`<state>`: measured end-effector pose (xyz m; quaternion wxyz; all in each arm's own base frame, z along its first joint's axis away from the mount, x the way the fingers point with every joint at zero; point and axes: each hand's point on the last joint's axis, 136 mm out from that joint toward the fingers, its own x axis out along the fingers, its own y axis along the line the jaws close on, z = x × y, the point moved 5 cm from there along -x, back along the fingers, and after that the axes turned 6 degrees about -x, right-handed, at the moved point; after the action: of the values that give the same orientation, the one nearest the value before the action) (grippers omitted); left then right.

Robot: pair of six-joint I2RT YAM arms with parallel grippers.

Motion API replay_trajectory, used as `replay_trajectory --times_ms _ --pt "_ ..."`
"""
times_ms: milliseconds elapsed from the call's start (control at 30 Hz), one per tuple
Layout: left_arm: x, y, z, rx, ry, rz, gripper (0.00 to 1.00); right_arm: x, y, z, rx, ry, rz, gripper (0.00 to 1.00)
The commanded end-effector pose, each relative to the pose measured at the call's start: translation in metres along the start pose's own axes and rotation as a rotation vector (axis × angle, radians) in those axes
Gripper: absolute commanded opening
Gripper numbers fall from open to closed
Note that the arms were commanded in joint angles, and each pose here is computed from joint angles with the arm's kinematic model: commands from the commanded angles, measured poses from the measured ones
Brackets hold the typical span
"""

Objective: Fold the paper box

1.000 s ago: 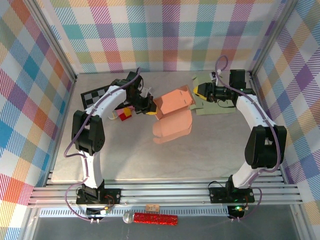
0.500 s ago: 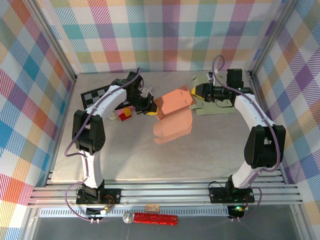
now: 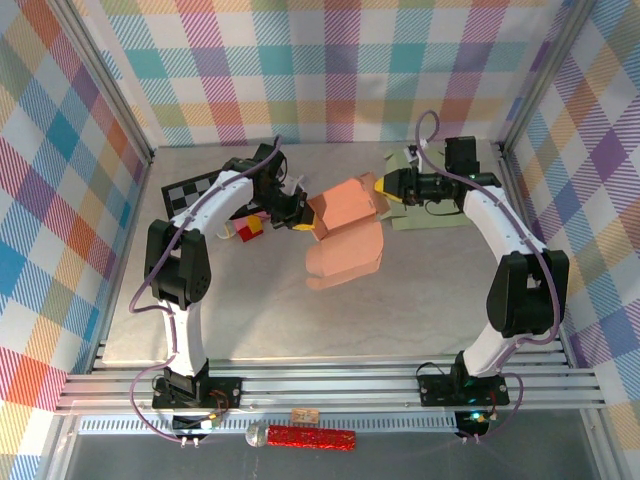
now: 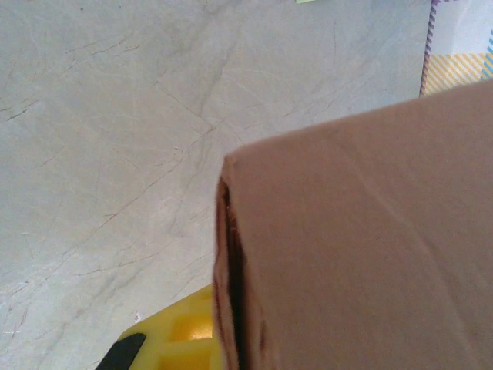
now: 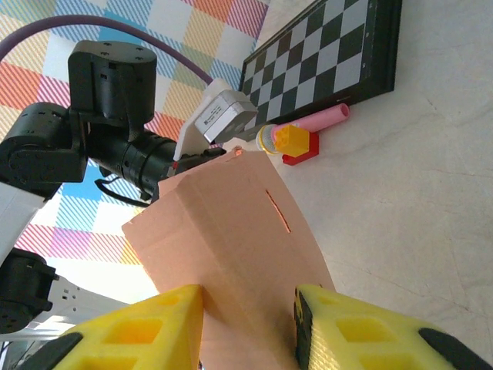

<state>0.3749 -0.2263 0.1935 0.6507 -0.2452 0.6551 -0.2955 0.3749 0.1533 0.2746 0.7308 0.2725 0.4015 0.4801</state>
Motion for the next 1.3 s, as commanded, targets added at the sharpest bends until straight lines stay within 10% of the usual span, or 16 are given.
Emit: replay_trajectory --times_ms 0,967,1267 --pt "-0.005 0.001 0.0 -0.009 -0.002 -0.008 0.0 0.0 0.021 0.002 -0.077 0.008 0.004 0.37" --pt "-0.011 -0.002 -0.004 -0.01 -0.033 0.018 0.0 0.035 0.019 -0.016 -0.361 0.146 -0.685 0.36" --pt "-0.011 -0.004 -0.002 -0.01 -0.045 0.019 0.0 0.047 0.011 -0.017 -0.412 0.178 -0.974 0.07"
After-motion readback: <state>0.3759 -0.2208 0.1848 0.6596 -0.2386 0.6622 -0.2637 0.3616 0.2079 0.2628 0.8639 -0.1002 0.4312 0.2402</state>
